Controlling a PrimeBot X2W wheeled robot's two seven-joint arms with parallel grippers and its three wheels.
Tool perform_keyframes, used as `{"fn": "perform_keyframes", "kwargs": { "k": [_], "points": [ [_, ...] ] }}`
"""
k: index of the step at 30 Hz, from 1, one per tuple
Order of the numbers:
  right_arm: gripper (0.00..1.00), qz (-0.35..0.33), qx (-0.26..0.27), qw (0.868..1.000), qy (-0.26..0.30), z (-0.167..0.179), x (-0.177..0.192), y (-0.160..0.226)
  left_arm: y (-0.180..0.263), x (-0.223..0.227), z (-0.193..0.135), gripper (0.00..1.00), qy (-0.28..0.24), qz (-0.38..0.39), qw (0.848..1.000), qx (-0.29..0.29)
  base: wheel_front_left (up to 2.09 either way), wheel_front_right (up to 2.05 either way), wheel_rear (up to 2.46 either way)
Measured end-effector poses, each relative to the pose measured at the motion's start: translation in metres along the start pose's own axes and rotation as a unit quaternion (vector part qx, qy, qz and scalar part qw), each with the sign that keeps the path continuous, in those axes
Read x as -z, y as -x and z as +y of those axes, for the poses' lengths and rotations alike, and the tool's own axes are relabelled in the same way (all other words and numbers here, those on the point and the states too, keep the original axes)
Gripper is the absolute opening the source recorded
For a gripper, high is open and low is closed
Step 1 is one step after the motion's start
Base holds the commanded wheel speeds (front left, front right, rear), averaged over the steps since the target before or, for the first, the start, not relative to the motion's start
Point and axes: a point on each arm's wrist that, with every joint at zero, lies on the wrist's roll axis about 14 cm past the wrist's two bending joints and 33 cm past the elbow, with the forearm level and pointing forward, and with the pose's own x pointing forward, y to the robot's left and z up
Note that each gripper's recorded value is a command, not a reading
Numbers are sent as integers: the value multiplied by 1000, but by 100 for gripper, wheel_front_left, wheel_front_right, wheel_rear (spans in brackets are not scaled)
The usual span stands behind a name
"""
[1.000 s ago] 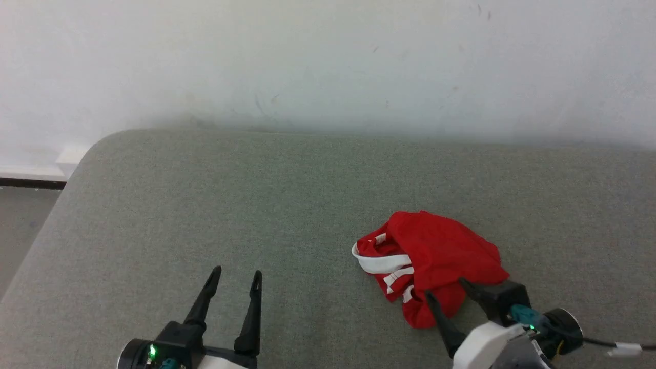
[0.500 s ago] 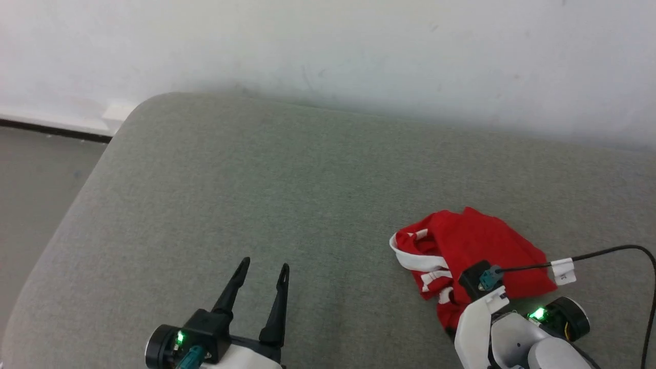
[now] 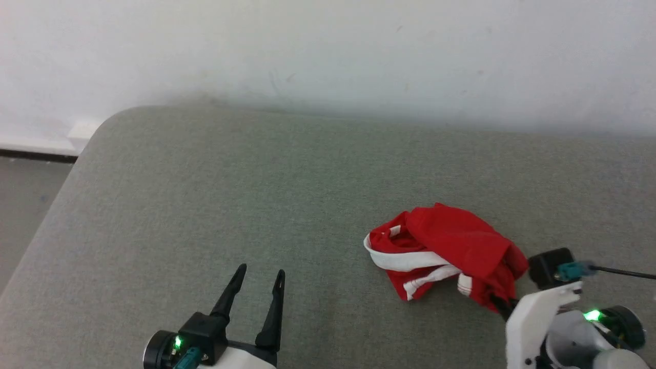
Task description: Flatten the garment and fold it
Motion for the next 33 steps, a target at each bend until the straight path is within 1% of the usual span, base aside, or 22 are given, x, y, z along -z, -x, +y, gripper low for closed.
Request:
{"fn": "perform_keyframes", "kwargs": {
  "k": [2, 4, 6, 9, 11, 13, 15, 17, 20, 22, 23, 25, 28, 30, 33],
  "points": [
    [0, -25, 31, 999, -28, -20, -3, 18, -4, -2, -7, 100, 2, -4, 1000, 11, 0, 0, 0],
    [0, -39, 65, 995, -58, -41, 1, 36, -8, -4, -16, 100, 5, -9, 1000, 26, 0, 0, 0],
    [0, -42, 107, 989, -96, -64, 14, 54, -11, -6, -26, 100, 9, -12, 999, 39, 0, 0, 0],
    [0, -12, 181, 976, -119, -100, 49, 79, -15, -8, -39, 100, 10, -15, 998, 62, 0, 0, 0],
    [100, 18, 218, 966, -135, -116, 76, 91, -16, -9, -44, 100, 11, -16, 997, 72, 0, 0, 0],
    [100, 27, 242, 960, -137, -124, 91, 98, -17, -8, -49, 100, 8, -16, 997, 81, 0, 0, 0],
    [100, -1, 247, 960, -131, -125, 83, 99, -17, -8, -53, 100, 5, -16, 996, 89, 0, 0, 0],
    [100, -57, 238, 960, -132, -121, 61, 97, -17, -8, -56, 100, 3, -17, 995, 95, 0, 0, 0],
    [100, -143, 219, 958, -115, -110, 21, 98, -17, -9, -66, 100, 9, -18, 993, 112, 0, 0, 0],
    [100, -194, 207, 953, -103, -102, -1, 101, -14, -3, -81, 100, 18, -8, 990, 139, 0, 0, 0],
    [100, -215, 201, 951, -99, -98, -8, 103, -11, 4, -91, 100, 24, 10, 987, 159, 0, 0, 0],
    [100, -244, 198, 945, -94, -95, -18, 107, -2, 23, -118, 100, 30, 61, 976, 205, 0, 0, 0],
    [100, -263, 206, 938, -93, -99, -20, 110, 7, 39, -154, 100, 22, 117, 956, 267, 0, 0, 0],
    [100, -259, 211, 938, -94, -102, -15, 107, 8, 45, -172, 100, 16, 150, 942, 298, 0, 0, 0],
    [100, -250, 211, 940, -96, -102, -8, 101, 5, 54, -191, 100, -13, 190, 922, 336, 0, 0, 0]
  ]
}}
